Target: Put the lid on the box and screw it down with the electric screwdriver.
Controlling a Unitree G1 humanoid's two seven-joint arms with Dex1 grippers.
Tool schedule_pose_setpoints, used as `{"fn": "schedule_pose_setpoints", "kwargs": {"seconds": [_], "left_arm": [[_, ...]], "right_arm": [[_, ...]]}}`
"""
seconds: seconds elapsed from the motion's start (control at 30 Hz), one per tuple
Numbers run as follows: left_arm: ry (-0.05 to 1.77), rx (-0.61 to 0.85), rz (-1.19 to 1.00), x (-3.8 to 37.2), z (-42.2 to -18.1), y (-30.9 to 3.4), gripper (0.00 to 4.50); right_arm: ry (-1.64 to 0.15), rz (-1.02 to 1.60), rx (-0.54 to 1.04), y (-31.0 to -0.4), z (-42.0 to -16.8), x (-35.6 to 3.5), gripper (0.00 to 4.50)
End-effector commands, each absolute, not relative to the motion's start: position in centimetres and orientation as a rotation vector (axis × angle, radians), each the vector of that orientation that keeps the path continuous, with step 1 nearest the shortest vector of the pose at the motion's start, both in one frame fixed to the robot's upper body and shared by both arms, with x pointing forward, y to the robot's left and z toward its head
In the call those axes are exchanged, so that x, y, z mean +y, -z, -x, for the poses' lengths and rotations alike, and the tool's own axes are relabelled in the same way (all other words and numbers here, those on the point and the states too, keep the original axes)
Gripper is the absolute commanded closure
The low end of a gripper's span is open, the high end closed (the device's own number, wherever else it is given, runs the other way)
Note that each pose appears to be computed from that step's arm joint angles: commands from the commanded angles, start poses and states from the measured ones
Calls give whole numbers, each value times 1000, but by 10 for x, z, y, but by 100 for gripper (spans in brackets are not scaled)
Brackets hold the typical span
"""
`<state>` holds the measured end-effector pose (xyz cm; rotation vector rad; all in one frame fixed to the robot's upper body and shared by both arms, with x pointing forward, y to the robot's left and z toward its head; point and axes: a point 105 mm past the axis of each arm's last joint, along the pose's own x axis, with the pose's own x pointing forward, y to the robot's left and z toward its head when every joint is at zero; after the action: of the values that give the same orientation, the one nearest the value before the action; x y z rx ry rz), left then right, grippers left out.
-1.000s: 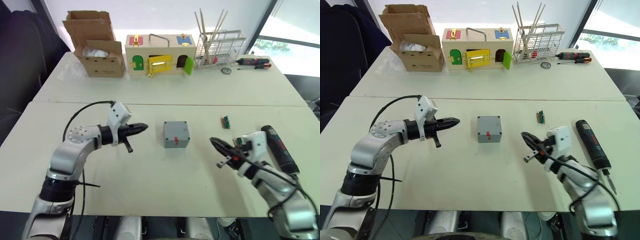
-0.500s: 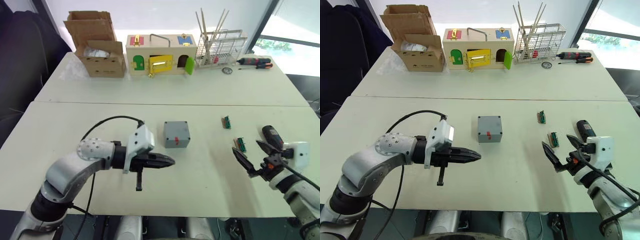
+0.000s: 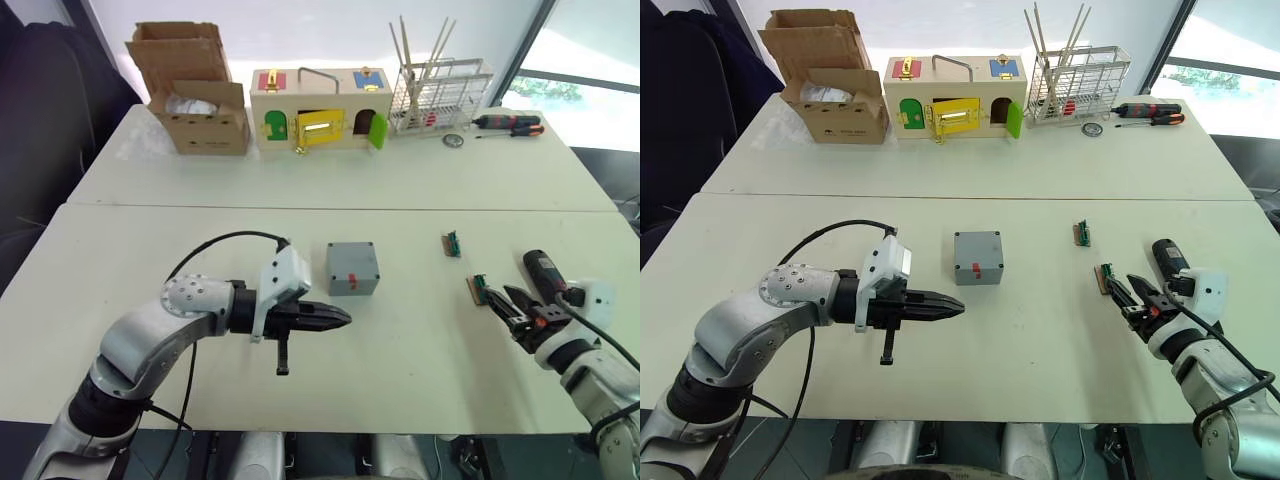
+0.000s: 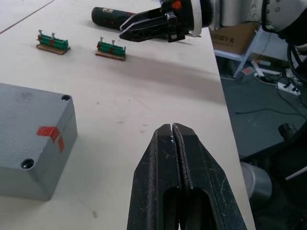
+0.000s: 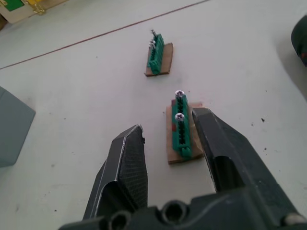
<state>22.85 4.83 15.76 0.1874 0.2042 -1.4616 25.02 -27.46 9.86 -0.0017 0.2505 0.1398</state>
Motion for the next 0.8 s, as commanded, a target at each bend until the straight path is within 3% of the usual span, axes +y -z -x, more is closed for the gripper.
{"fn": "schedule_pose_setpoints", "kwargs": {"seconds": [0.03,0.57,0.73,0.8], "left_arm": [[1473,162,-203,44,-225,-164,450],[1455,165,-209,43,-226,-163,450],[1453,165,-210,42,-226,-163,450],[1453,166,-210,42,-226,-163,450]], "right_arm": [[-148,36,222,-106,-255,-275,280],[-143,40,226,-98,-270,-277,280],[-135,43,222,-97,-274,-277,442],[-133,43,220,-96,-274,-277,442]]}}
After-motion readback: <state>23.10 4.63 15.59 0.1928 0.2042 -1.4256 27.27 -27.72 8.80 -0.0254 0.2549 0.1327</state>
